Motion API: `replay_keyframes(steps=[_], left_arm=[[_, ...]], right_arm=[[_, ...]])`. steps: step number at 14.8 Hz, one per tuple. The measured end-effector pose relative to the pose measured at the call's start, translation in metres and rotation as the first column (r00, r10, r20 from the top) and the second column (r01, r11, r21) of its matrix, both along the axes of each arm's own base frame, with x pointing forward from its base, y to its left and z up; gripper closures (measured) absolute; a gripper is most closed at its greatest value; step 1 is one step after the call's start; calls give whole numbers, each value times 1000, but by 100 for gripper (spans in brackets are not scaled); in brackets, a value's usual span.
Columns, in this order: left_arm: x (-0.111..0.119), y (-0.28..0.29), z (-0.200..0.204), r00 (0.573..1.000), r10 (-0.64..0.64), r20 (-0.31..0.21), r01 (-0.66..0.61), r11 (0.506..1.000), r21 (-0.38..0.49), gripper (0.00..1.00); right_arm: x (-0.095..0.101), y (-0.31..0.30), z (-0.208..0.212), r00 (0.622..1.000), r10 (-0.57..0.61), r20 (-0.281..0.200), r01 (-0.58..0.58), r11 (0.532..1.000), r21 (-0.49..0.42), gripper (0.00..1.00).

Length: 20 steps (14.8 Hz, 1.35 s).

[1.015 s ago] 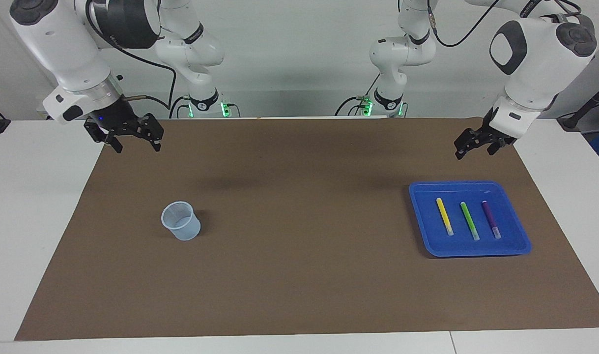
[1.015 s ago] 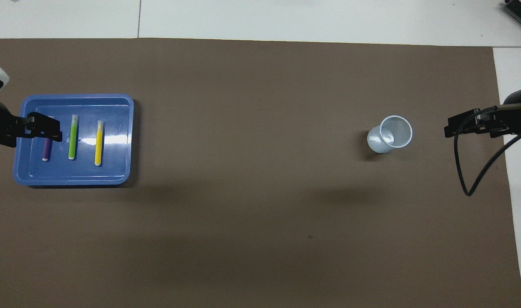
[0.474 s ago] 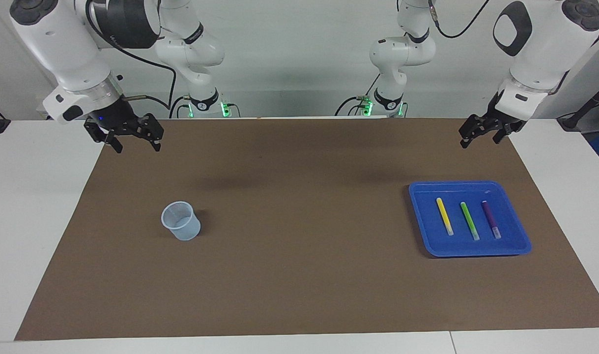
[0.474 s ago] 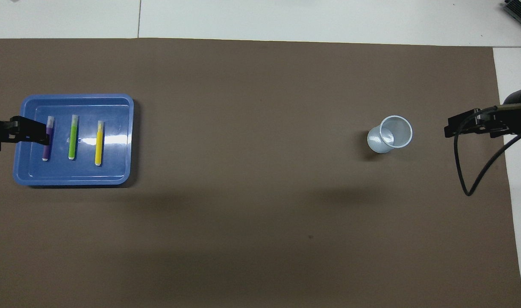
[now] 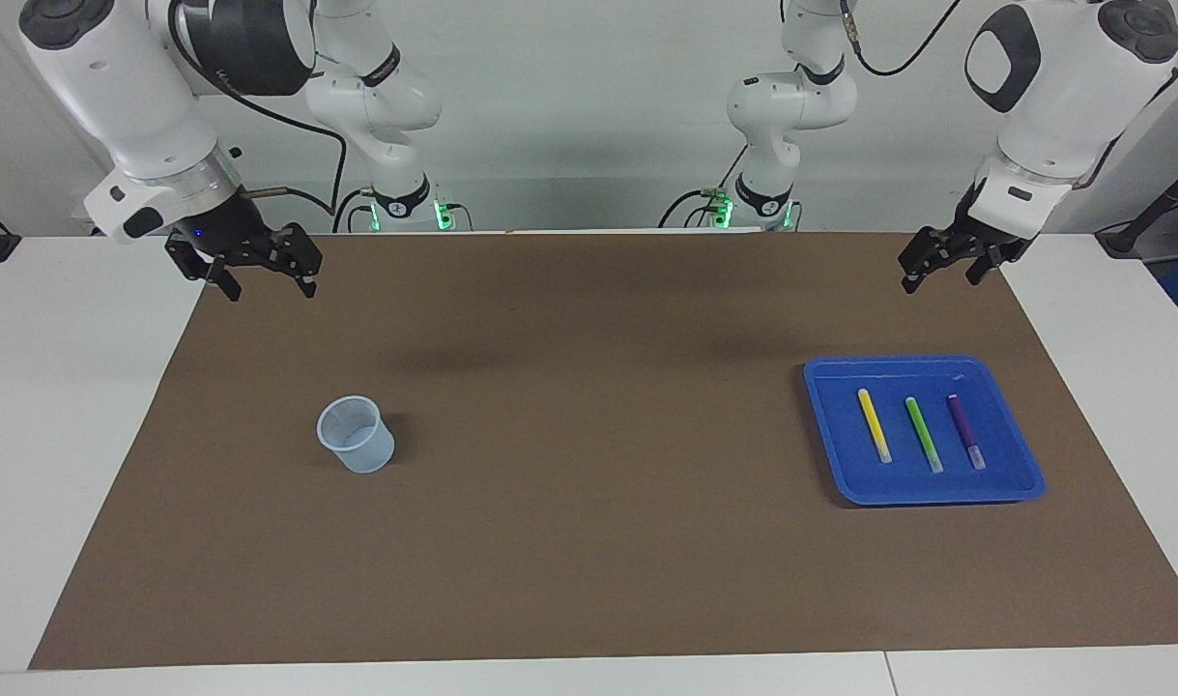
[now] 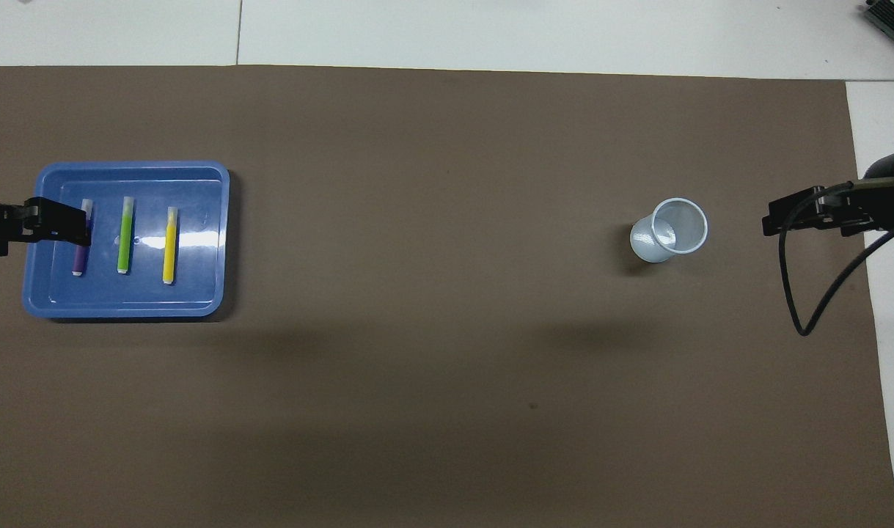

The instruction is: Right arm passes pens to left for tray arrangement

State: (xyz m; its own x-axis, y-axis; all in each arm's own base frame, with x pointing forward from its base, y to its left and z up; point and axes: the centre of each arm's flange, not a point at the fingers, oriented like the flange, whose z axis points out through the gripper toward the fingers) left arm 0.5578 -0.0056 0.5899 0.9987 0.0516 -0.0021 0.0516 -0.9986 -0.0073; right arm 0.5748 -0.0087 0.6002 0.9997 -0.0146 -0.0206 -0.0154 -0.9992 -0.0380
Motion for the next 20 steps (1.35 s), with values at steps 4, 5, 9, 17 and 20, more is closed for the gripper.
replay_keyframes(steps=[4, 5, 9, 17, 20], left_arm=[[3, -7, 2, 1000, -13, 26, 13, 1000, 0, 0], [3, -7, 3, 999, -13, 33, 13, 1000, 0, 0], [4, -9, 4, 999, -16, 43, 16, 1000, -1, 0], [7, -31, 7, 996, -49, 78, 49, 999, -3, 0], [7, -31, 7, 996, -48, 78, 49, 999, -4, 0]], right_arm=[[0, 0, 0, 1000, 0, 0, 0, 1000, 0, 0], [0, 0, 0, 1000, 0, 0, 0, 1000, 0, 0], [2, 0, 2, 1000, -1, 20, 1, 1000, 0, 0], [2, 1, 1, 1000, 1, 22, -1, 1000, 0, 0], [2, 1, 1, 1000, 2, 22, -2, 1000, 0, 0]])
